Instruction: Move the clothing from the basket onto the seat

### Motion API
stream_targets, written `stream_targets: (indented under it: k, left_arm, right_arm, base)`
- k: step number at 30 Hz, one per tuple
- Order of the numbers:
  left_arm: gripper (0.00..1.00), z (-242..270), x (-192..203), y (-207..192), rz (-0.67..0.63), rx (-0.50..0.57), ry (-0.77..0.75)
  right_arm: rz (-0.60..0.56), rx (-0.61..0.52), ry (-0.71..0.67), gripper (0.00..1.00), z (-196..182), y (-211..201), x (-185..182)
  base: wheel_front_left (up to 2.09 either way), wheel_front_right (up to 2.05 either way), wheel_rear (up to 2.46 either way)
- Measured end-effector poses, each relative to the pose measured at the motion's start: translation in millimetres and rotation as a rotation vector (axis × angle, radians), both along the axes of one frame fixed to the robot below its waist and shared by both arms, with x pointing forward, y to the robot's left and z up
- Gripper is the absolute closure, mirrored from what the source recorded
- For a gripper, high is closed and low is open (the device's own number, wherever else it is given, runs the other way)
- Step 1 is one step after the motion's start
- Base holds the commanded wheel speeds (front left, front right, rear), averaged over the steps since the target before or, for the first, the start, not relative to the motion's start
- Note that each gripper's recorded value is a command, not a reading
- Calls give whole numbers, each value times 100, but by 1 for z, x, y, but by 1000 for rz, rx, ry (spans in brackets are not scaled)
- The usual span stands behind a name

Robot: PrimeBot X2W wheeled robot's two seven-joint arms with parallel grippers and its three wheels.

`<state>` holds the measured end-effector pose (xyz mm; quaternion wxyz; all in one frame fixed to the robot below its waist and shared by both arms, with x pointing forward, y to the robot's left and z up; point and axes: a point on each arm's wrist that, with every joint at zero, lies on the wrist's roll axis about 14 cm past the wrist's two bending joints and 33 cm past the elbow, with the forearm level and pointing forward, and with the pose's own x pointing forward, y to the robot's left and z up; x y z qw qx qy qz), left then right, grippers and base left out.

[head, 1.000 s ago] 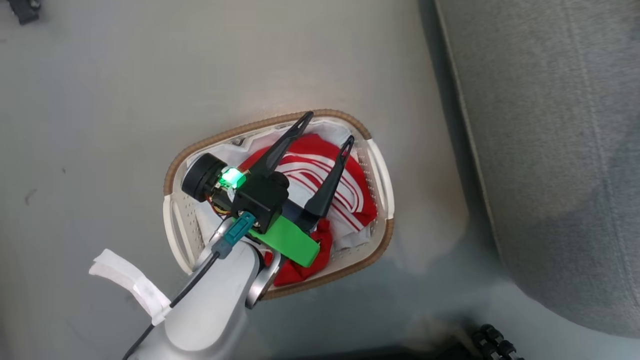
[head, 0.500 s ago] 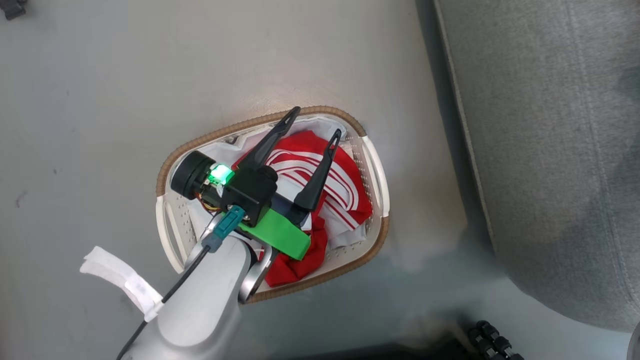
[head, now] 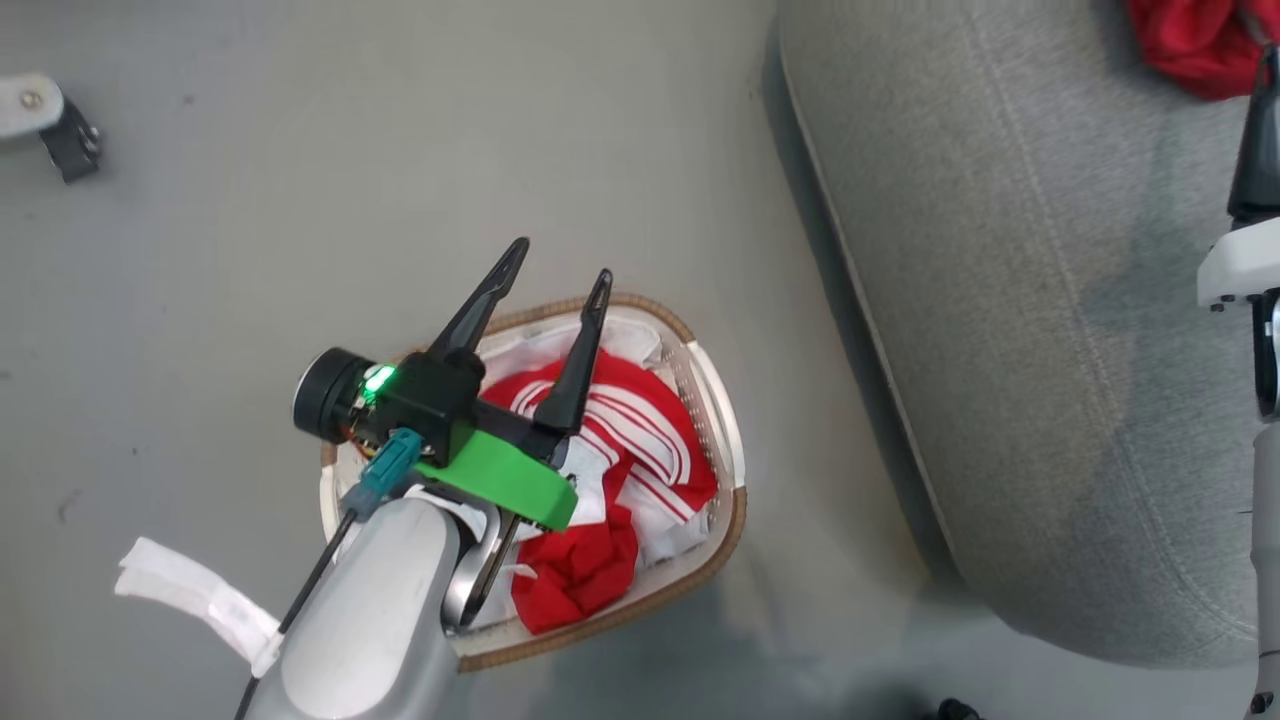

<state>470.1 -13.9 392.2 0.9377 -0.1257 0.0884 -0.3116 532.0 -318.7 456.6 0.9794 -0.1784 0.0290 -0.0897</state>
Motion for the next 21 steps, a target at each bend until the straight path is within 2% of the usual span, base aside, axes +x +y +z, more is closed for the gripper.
stream_targets:
  k: [7,11,17,21]
  left_arm:
    - [0,33,-4,29,114,-7,-45]
    - [0,46,-12,57,209,0,-59]
    - [0,59,-30,99,341,19,-70]
    - [0,62,-47,131,440,34,-63]
  right_arm:
    - [62,43,-106,0,49,25,-3]
    - [139,98,-168,0,75,59,-4]
    - [271,146,-193,0,91,112,-15]
    - [347,216,-192,0,90,150,-30]
  base:
    - [0,0,0]
    - [0,0,0]
    - [0,0,0]
    - [0,0,0]
